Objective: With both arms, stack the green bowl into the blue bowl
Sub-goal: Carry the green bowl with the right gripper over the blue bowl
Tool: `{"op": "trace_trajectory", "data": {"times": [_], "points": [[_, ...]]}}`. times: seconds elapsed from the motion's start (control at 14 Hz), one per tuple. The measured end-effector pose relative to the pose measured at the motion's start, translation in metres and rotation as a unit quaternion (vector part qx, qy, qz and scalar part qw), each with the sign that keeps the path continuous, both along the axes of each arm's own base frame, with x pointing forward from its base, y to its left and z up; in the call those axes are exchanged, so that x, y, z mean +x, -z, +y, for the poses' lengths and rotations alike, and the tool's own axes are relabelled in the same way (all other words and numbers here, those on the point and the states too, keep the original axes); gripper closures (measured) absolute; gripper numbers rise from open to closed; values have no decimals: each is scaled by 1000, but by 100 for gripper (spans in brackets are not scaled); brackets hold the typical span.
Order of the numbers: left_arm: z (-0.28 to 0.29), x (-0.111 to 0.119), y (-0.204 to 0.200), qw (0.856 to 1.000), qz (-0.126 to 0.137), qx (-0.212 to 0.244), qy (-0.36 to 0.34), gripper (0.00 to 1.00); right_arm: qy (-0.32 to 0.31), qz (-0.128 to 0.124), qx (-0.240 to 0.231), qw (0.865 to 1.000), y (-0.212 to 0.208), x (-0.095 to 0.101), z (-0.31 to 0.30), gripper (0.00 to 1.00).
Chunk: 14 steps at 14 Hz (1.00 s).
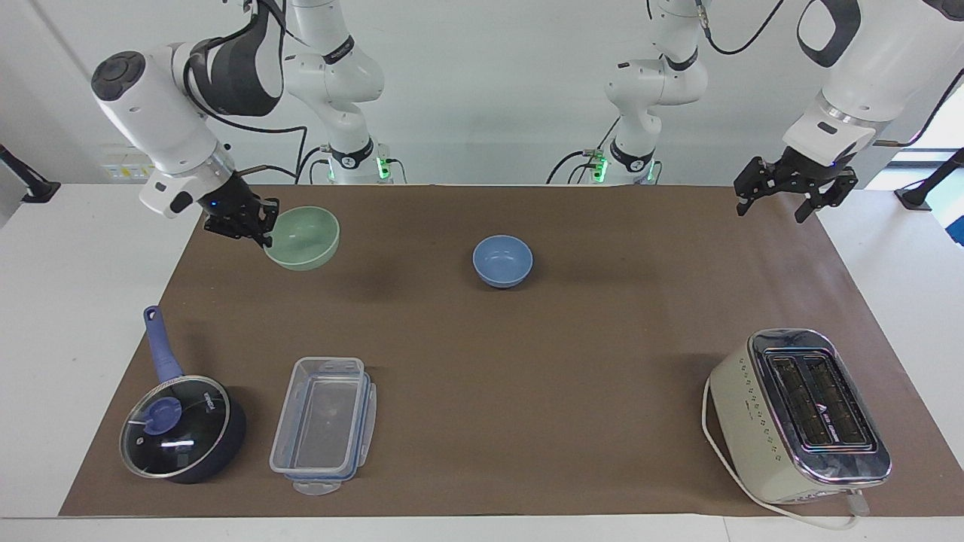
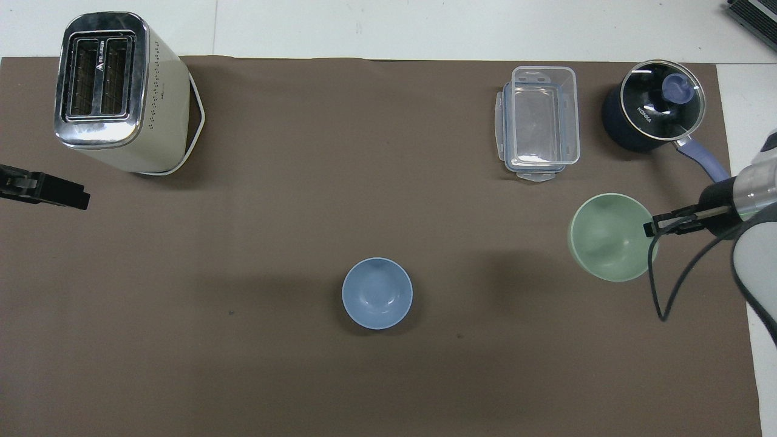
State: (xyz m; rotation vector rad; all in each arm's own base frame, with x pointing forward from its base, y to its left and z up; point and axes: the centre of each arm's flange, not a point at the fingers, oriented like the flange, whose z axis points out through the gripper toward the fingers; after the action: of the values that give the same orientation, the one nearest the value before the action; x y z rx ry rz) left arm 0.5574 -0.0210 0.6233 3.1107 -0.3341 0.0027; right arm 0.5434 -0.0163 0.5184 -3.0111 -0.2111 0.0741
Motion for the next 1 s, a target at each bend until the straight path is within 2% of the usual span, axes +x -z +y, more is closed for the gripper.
{"op": "trace_trajectory", "data": {"times": [0.21, 0.57, 1.0], "points": [[0, 0, 0, 1000, 0, 0, 0, 0, 31, 5, -5, 999, -2, 0, 57, 96], [0, 0, 0, 1000, 0, 0, 0, 0, 76, -3, -8, 997, -3, -6, 137, 96], [0, 0, 0, 1000, 0, 0, 0, 0, 130, 0, -4, 991, 25, -26, 265, 96]]}}
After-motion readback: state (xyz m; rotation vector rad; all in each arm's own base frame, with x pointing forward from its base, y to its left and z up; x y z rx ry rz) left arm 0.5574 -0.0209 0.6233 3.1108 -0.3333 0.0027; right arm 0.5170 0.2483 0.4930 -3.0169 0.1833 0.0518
